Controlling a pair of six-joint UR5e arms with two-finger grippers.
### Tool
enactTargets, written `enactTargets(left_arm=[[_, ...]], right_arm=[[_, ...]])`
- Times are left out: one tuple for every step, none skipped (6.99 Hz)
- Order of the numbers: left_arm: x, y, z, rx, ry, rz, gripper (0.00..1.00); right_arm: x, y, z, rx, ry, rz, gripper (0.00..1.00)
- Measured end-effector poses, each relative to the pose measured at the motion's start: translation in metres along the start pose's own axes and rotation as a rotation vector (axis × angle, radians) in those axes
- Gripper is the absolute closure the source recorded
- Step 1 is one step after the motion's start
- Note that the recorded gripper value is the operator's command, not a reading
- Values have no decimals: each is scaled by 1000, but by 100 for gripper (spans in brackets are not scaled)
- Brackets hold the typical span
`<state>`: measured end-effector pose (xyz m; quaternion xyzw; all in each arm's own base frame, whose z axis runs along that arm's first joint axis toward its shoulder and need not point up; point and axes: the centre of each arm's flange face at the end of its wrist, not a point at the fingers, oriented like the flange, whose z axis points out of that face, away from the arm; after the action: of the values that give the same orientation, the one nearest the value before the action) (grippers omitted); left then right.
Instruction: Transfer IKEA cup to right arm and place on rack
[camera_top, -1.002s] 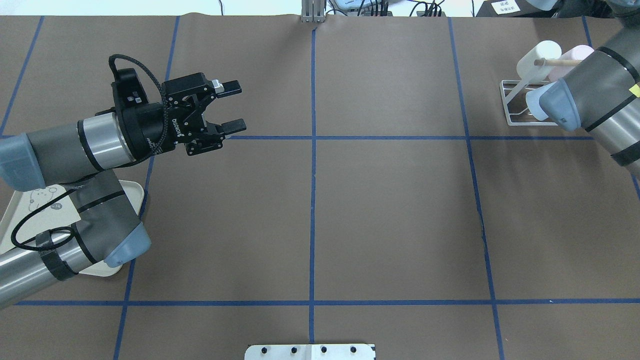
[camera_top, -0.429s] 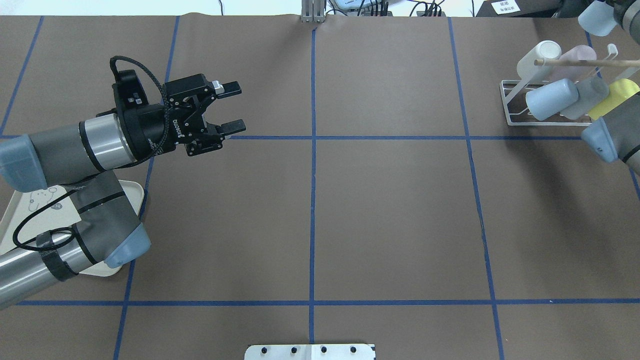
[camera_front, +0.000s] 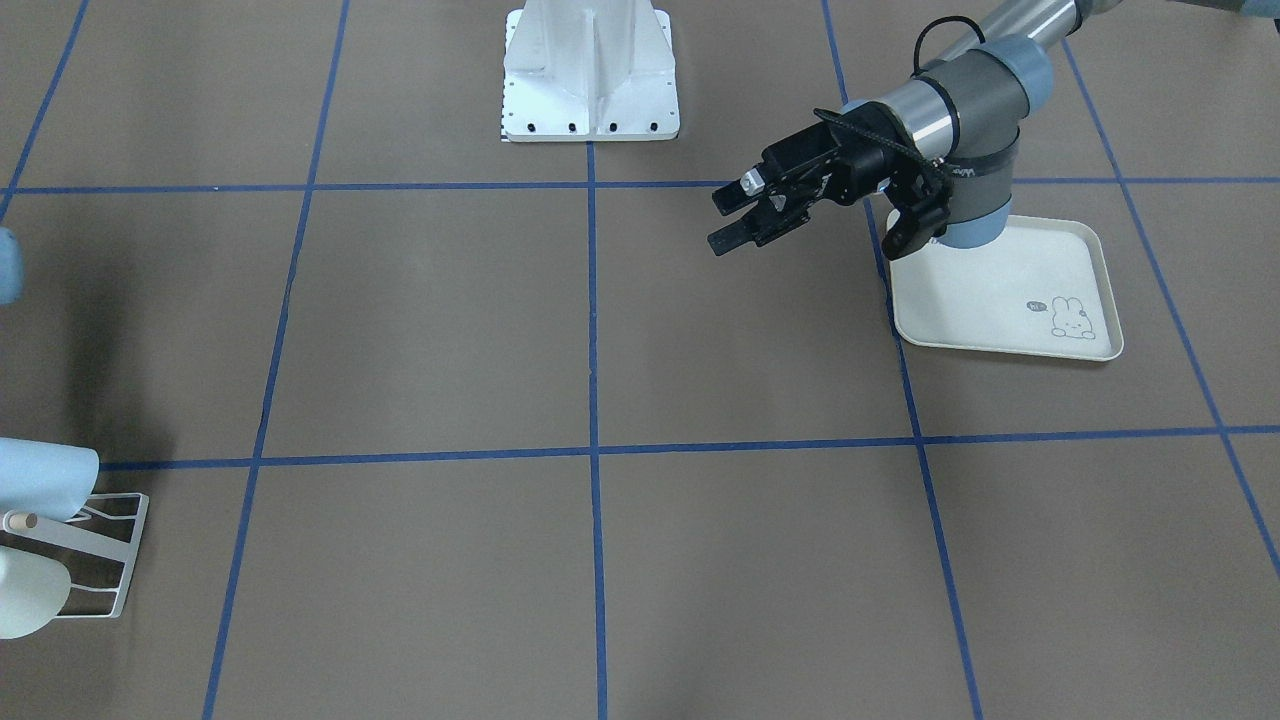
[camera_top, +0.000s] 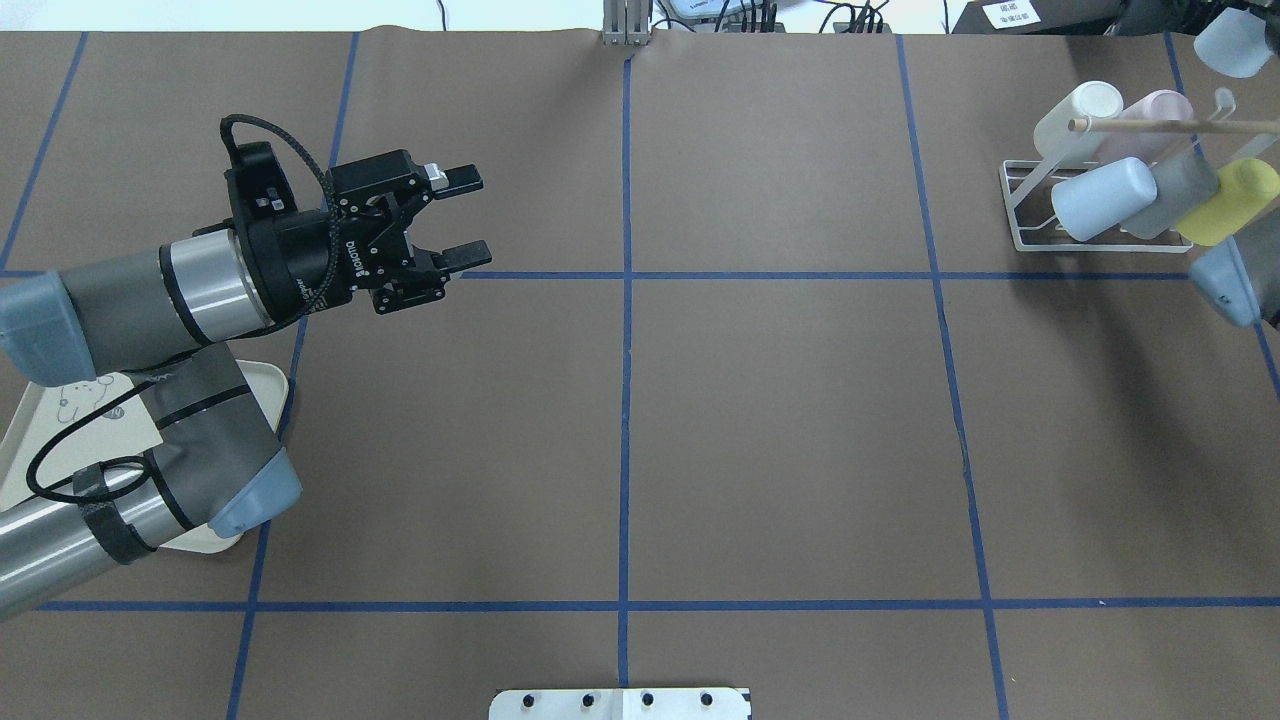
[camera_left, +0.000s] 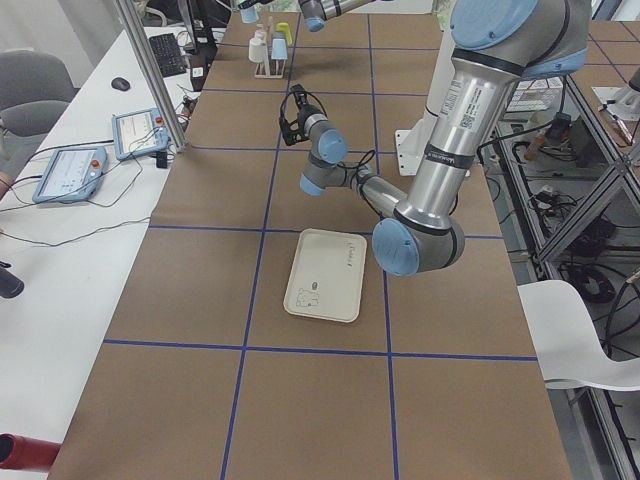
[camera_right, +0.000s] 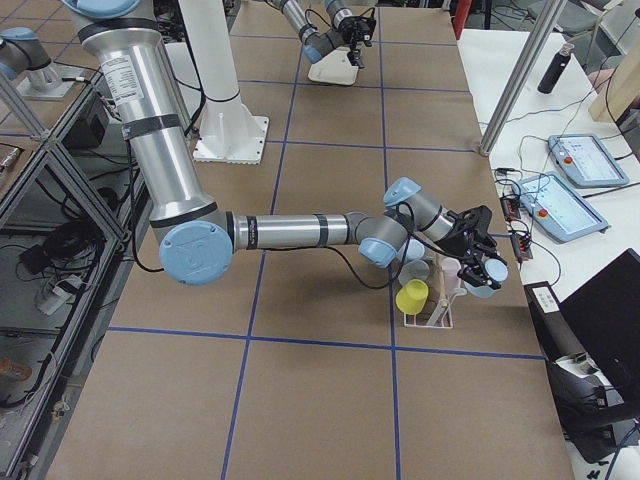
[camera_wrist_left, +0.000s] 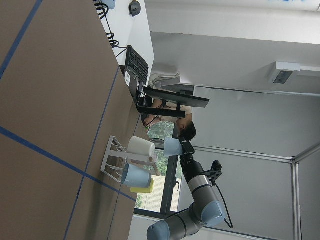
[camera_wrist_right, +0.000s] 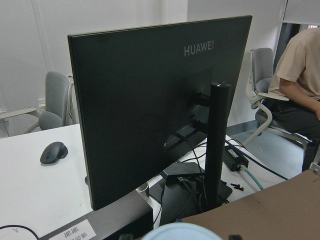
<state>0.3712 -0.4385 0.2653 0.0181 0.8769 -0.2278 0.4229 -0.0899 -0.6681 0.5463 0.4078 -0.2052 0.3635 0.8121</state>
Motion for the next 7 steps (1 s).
enactTargets(left_arm=[[0, 0, 0, 0, 0, 0, 8], [0, 0, 0, 1, -1, 0, 8], [-1, 0, 0, 1, -2, 0, 8], [-1, 0, 0, 1, -2, -1, 8], [-1, 0, 0, 0, -2, -1, 8], [-1, 1, 1, -1, -3, -1, 8], [-1, 1, 1, -1, -3, -1, 8]], right_arm=[[1, 4, 2, -4, 4, -3, 77], [0, 11, 4, -12, 9, -9, 77], [1, 19, 6, -21, 14, -15, 77], [3, 24, 8, -28, 19, -20, 77], [6, 27, 8, -32, 22, -22, 77], [12, 30, 8, -35, 27, -22, 76], [16, 33, 7, -37, 30, -19, 68]])
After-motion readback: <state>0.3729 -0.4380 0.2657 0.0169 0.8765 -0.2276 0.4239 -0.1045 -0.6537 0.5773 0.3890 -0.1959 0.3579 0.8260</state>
